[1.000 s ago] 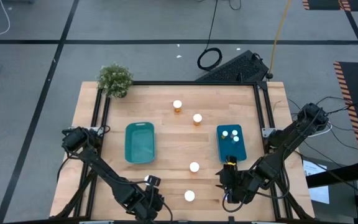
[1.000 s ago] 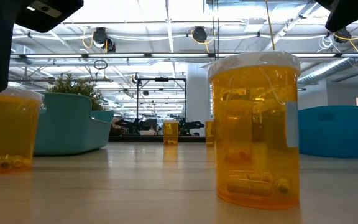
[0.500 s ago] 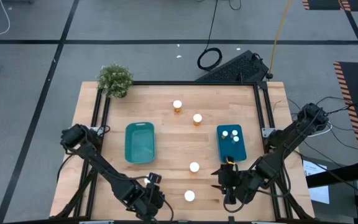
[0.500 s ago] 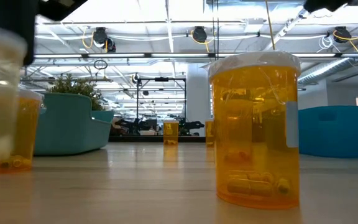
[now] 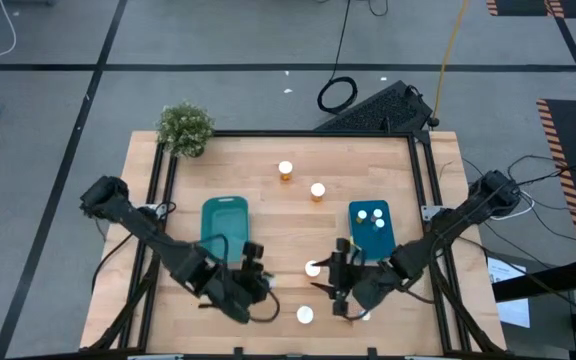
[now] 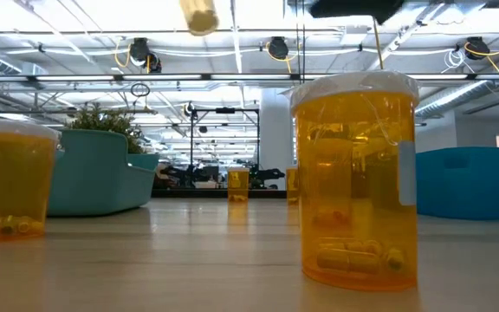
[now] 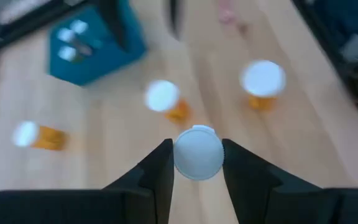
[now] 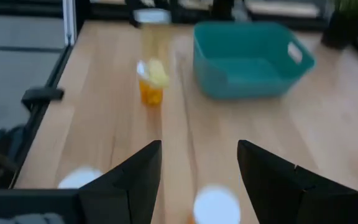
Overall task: Pick and place medicine bottles into bin by pill shape (circle, oval)
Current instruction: Put the yellow tablet bottle into the blue bin
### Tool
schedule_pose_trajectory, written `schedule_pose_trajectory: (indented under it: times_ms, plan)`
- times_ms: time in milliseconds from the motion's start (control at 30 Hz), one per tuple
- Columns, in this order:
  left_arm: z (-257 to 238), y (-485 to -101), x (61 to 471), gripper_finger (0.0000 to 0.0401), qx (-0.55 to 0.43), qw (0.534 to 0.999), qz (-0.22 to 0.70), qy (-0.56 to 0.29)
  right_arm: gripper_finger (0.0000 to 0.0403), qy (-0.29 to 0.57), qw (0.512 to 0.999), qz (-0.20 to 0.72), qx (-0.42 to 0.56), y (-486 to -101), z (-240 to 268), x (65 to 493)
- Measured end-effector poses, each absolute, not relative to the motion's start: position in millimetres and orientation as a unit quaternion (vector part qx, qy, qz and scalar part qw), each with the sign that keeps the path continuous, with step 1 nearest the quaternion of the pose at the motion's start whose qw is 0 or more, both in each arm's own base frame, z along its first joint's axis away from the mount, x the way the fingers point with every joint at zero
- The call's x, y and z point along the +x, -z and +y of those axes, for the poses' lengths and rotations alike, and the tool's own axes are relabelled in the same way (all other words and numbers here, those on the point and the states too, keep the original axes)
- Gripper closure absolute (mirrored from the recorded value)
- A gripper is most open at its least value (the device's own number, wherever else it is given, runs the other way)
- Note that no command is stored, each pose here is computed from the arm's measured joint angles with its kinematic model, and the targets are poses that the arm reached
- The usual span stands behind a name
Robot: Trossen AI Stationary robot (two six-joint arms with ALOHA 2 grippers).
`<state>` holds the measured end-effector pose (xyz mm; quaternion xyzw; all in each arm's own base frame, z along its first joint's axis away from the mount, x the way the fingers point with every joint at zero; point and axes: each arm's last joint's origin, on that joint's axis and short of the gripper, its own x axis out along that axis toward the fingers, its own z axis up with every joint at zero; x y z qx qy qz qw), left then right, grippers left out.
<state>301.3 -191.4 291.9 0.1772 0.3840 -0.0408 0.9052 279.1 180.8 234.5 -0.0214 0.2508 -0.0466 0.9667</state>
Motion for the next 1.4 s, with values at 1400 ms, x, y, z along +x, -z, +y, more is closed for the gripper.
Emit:
schedule_pose_trajectory:
  times_ms: [1400]
  plan:
    - [-155.1, -303.6, 327.0, 0.0234, 0.183, 0.922, 0.34, -0.011, 0.0308, 0.08, 0.978, 0.187, -0.054, -212.8, 155.5, 330.8]
